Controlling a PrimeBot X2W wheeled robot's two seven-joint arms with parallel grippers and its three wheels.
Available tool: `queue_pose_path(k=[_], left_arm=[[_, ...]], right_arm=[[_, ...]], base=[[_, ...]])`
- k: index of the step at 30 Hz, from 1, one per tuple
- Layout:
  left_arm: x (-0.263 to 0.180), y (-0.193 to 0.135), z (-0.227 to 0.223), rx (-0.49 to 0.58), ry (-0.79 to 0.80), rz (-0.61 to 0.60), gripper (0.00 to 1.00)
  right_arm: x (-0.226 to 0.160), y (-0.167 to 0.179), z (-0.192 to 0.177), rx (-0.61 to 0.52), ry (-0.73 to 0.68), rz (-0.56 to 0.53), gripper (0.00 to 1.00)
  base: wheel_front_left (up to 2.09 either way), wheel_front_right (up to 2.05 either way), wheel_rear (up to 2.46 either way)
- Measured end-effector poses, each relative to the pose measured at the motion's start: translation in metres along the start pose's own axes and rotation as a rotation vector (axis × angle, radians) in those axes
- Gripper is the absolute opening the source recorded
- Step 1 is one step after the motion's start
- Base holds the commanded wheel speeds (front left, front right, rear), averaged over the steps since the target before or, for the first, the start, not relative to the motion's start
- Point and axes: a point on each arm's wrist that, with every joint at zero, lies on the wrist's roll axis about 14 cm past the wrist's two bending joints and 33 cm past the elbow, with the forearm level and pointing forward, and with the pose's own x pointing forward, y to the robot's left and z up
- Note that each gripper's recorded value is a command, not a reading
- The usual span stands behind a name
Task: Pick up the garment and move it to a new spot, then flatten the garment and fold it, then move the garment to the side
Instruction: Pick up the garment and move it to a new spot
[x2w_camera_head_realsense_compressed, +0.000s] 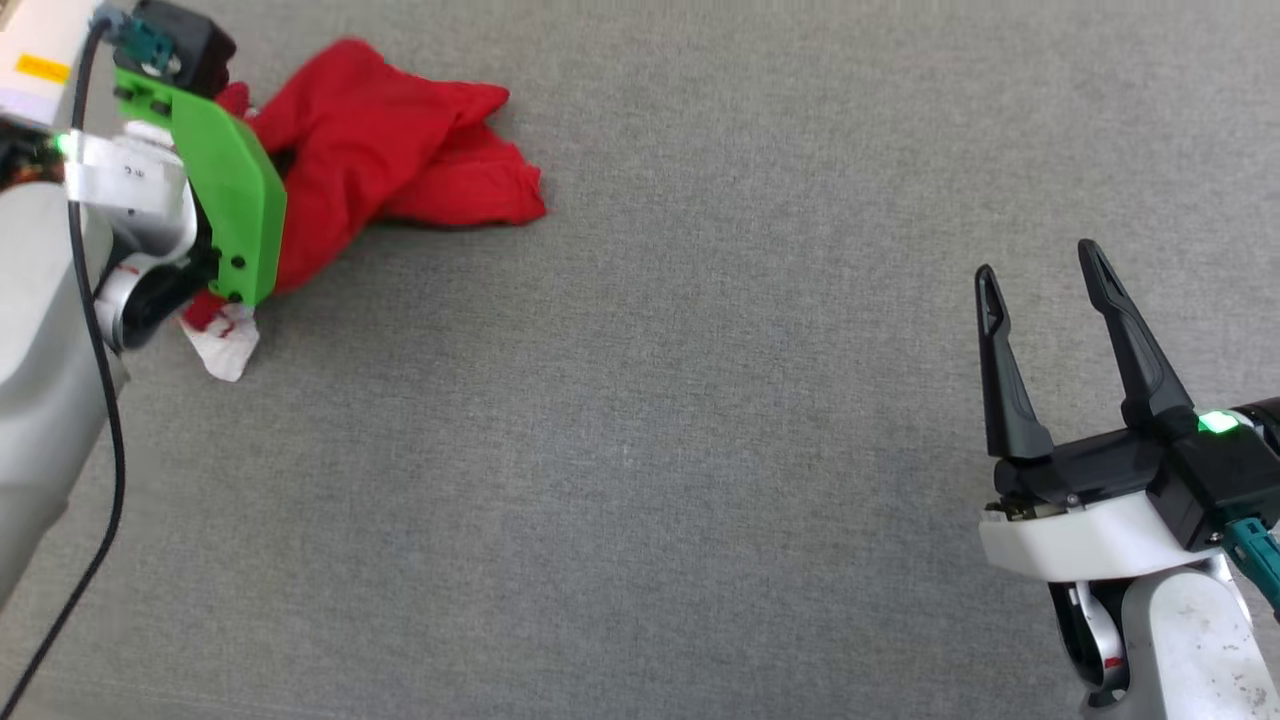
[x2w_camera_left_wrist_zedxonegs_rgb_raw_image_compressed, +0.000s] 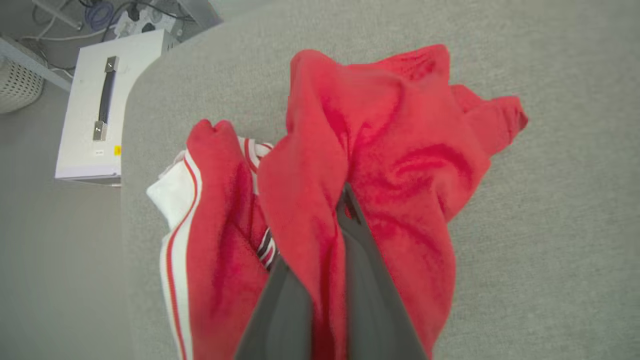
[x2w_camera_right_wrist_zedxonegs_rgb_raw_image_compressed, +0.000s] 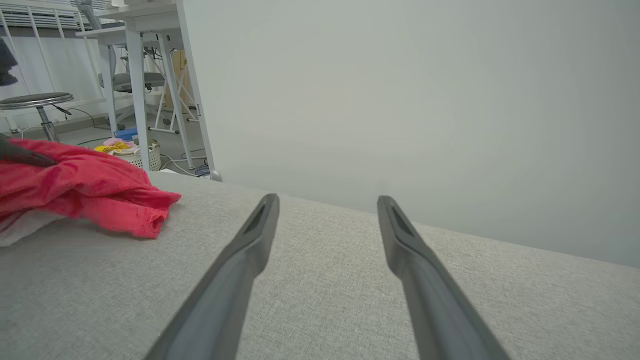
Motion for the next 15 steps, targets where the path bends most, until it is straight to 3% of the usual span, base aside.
queue_pose_path(k=[8, 15], left_arm=[[-0.046, -0.039, 0.098, 0.204, -0.289, -0.064, 0.00], [-0.059, -0.125, 0.160, 0.355, -0.450, -0.234, 0.00]], right_arm=[[-0.011, 0.000, 0.026, 0.004, -0.042, -0.014, 1.00], [-0.024, -0.018, 0.038, -0.013, -0.056, -0.071, 1.00]], base=[[0.00, 0.00, 0.00], [0.00, 0.00, 0.00]])
